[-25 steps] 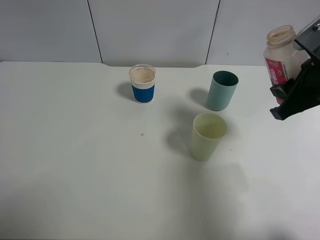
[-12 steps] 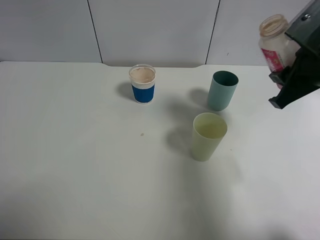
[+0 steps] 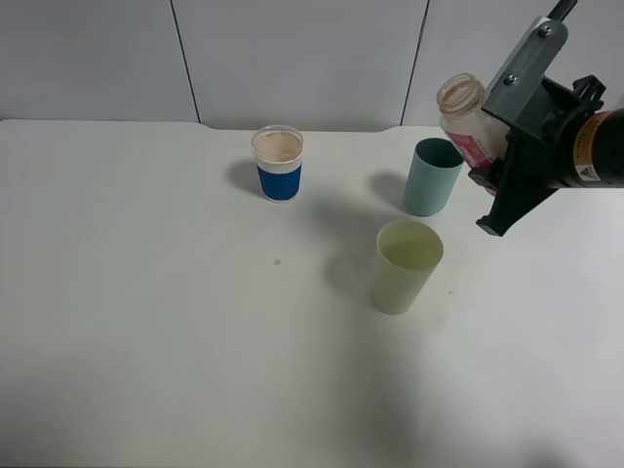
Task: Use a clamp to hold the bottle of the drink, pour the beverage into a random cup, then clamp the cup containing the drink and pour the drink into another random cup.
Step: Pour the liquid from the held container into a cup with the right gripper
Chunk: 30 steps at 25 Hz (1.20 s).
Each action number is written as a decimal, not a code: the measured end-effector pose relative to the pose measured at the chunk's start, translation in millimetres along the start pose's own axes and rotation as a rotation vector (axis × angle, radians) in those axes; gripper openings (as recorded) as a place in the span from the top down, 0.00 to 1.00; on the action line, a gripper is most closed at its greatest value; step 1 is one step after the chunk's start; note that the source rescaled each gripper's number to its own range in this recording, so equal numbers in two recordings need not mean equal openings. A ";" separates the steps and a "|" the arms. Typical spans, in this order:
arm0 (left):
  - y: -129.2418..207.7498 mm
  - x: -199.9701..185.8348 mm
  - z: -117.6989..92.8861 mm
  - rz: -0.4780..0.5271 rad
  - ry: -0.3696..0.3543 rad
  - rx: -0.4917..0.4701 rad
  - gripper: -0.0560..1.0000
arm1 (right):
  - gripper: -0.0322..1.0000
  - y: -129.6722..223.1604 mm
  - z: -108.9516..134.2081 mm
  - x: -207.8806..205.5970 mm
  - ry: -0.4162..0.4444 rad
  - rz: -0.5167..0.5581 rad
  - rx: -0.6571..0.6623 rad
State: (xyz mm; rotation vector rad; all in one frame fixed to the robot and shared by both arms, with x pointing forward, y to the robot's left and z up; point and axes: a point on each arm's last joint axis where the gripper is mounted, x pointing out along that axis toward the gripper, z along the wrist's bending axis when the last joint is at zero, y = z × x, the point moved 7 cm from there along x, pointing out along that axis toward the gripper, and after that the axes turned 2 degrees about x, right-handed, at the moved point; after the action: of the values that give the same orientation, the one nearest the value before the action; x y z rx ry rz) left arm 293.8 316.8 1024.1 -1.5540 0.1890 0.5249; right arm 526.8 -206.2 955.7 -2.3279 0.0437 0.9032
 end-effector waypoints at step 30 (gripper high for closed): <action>0.0 0.0 0.0 0.000 0.000 0.000 0.00 | 0.95 -17.5 24.9 -3.1 0.015 0.097 -0.197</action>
State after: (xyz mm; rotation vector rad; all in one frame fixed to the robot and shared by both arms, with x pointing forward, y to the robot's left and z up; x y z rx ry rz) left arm 293.8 316.8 1024.1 -1.5540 0.1890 0.5249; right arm 513.9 -178.6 953.2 -2.5339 0.0783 0.9762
